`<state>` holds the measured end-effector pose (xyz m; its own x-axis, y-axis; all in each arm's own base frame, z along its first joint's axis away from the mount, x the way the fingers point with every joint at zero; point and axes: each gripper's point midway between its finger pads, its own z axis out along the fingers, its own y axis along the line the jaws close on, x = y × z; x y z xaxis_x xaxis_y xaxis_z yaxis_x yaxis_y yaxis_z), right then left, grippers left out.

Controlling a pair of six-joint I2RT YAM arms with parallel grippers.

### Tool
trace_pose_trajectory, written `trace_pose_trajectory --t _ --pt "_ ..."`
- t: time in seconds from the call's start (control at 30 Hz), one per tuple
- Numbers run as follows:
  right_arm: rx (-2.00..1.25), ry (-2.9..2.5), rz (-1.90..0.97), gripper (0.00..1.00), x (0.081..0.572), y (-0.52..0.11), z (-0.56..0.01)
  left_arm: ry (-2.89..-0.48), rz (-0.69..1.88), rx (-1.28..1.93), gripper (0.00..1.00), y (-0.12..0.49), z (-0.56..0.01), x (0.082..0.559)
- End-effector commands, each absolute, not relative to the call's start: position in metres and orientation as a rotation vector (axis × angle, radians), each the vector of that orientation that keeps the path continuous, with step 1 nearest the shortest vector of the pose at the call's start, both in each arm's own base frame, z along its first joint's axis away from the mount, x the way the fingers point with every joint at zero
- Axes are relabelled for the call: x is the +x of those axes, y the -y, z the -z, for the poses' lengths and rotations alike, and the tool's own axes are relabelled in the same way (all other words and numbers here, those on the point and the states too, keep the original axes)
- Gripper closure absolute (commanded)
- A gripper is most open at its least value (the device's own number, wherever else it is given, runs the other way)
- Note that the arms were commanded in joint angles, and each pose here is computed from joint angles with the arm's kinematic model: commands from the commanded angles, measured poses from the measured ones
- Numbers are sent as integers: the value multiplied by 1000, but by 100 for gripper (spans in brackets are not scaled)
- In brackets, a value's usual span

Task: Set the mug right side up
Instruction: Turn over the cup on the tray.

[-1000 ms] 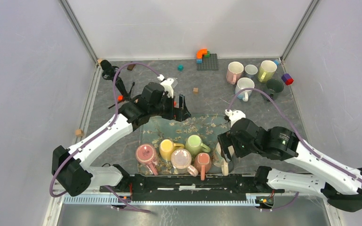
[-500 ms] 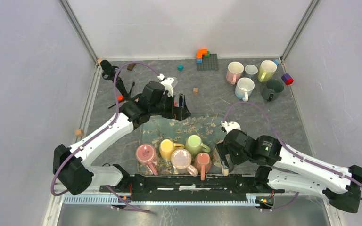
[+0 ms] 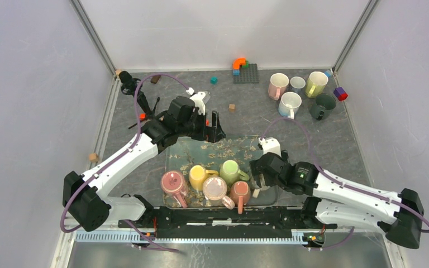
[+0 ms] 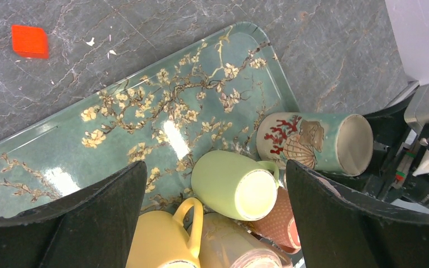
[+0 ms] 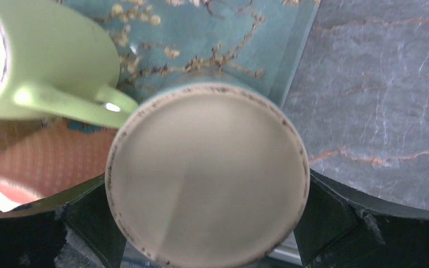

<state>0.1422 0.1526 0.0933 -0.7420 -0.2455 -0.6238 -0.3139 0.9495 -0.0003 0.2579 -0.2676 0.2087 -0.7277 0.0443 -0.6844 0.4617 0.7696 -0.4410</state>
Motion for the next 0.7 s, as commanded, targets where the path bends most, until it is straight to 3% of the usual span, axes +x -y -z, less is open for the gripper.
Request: trace_pose_trajectory --t 0.0,0.4,0.67 --pt "-350 -2337 -69 2 179 -156 -98 -2204 809 405 0 268 -234 262" --pt "-452 -2232 -125 2 241 -177 -114 -2208 819 397 0 266 -231 258" --pt "-460 -2231 -41 2 253 -173 -135 -2205 834 408 0 268 -232 256"
